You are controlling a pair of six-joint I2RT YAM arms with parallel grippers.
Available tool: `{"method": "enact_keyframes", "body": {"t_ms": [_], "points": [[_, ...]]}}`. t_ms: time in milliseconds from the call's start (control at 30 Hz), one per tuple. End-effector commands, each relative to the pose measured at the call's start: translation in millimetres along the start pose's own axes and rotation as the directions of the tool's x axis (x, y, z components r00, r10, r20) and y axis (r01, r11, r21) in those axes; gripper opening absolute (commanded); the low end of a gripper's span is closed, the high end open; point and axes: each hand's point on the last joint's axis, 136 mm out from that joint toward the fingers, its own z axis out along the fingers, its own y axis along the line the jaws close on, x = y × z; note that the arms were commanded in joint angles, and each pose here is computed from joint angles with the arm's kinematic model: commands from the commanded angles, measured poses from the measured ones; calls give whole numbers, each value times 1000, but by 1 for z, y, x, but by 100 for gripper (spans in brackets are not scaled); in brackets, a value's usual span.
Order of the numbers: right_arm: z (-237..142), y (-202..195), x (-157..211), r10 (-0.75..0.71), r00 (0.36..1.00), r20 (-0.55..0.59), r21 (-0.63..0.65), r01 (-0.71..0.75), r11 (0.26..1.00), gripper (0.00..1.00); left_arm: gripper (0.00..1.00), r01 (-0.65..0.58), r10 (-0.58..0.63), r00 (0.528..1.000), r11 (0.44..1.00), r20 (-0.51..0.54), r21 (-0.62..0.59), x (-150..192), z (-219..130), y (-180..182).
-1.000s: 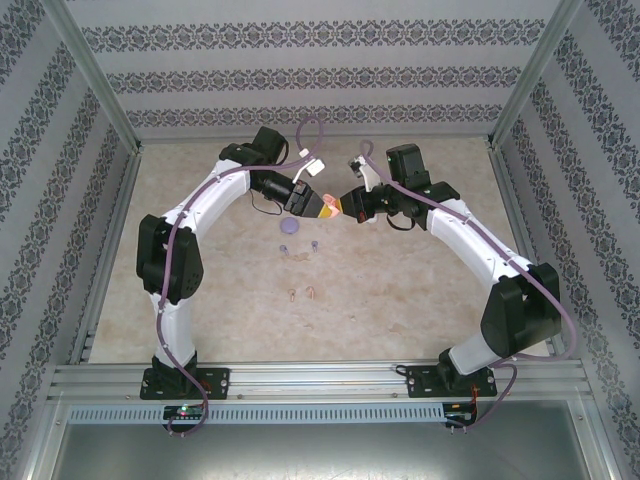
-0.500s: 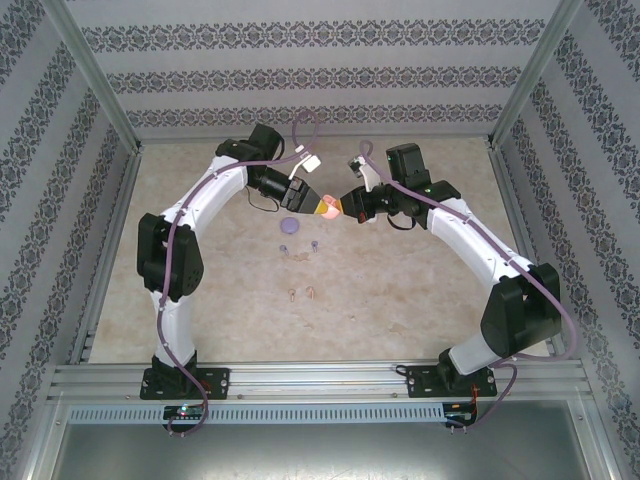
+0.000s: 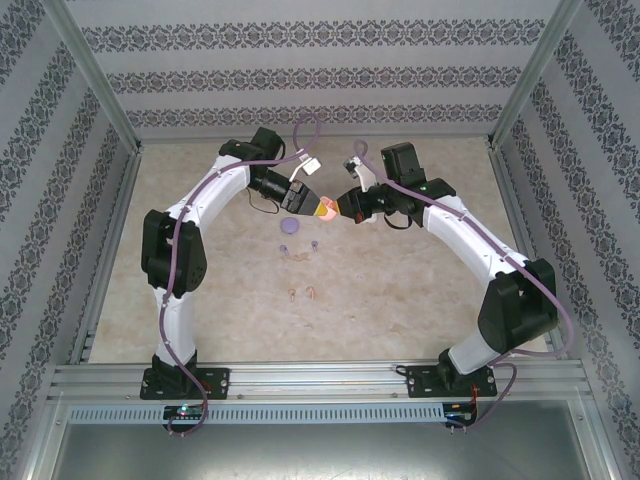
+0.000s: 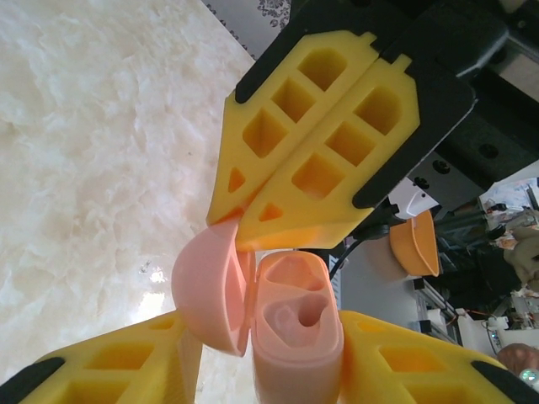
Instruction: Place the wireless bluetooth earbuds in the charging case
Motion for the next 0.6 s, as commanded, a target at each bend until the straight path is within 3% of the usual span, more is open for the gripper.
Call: {"method": "enact_keyframes", "body": {"t_ms": [0, 233, 433, 567], "points": [[2, 11, -8, -43, 999, 5, -31, 43, 999, 0, 43, -41, 41, 999, 998, 19, 41, -7, -2, -8], [4, 10, -7, -41, 999, 1, -29, 41, 999, 0, 32, -39, 38, 999, 998, 19, 42, -6, -1, -6], [1, 10, -14, -40, 999, 26, -14, 41, 999, 1, 4, -35, 34, 999, 998, 21, 57, -5, -1, -9], [-11, 9, -22, -16, 998, 62, 15, 15, 1000, 35, 0, -49, 47, 998, 998, 34, 48, -5, -3, -10]]}}
